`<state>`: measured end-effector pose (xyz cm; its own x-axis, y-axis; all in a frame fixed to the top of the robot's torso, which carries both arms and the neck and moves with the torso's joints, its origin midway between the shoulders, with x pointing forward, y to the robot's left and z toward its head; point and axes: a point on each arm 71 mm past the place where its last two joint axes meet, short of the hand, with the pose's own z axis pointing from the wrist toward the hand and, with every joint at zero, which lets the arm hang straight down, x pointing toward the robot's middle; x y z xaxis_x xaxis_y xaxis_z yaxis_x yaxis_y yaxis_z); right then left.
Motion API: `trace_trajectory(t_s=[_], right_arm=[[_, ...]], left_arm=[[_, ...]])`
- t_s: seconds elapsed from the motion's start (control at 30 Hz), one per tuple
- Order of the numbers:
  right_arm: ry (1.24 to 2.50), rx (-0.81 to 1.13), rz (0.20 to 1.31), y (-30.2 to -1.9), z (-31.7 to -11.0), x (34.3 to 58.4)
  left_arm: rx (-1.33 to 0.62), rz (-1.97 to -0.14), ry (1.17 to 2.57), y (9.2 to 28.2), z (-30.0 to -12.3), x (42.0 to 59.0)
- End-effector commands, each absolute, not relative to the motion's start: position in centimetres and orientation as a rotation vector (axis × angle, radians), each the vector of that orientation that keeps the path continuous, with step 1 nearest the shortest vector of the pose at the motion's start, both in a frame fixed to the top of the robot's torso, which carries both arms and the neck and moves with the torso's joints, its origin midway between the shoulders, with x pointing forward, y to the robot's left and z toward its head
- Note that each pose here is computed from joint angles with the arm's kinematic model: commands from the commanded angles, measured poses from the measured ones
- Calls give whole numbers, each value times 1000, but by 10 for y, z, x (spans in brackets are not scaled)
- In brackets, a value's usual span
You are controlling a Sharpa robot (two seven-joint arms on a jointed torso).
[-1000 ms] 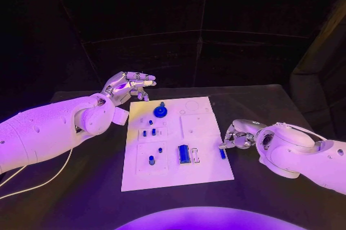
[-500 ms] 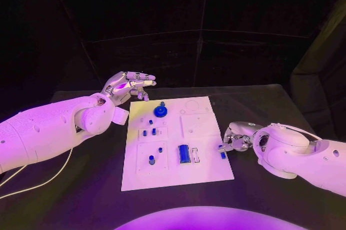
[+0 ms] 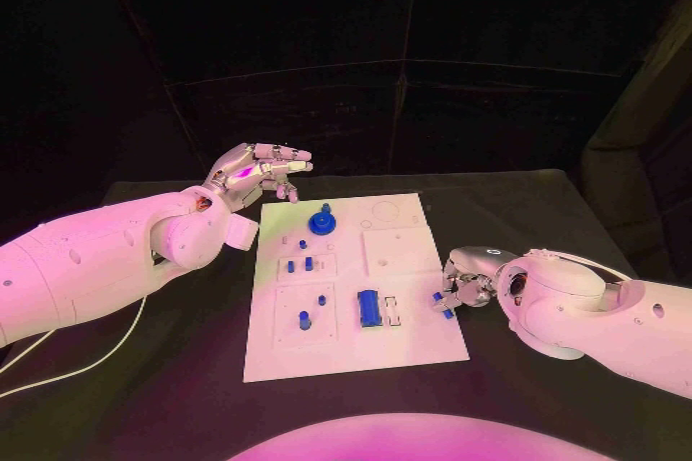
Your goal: Assemble the parts on the task board
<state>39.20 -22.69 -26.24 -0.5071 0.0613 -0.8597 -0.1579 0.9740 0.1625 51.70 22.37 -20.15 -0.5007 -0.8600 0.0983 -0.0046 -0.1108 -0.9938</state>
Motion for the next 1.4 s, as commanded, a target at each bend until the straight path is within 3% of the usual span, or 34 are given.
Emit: trace_trajectory(t_s=[0.03, 0.6, 1.4], right_arm=[[2099, -132, 237, -224, -267, 390], [2070, -222, 201, -209, -271, 389], [1959, 70, 477, -192, -250, 377]], left_arm=[[-976, -1701, 1513, 223, -200, 517], [-978, -1699, 1515, 224, -200, 516], [-978, -1701, 1518, 223, -200, 516]])
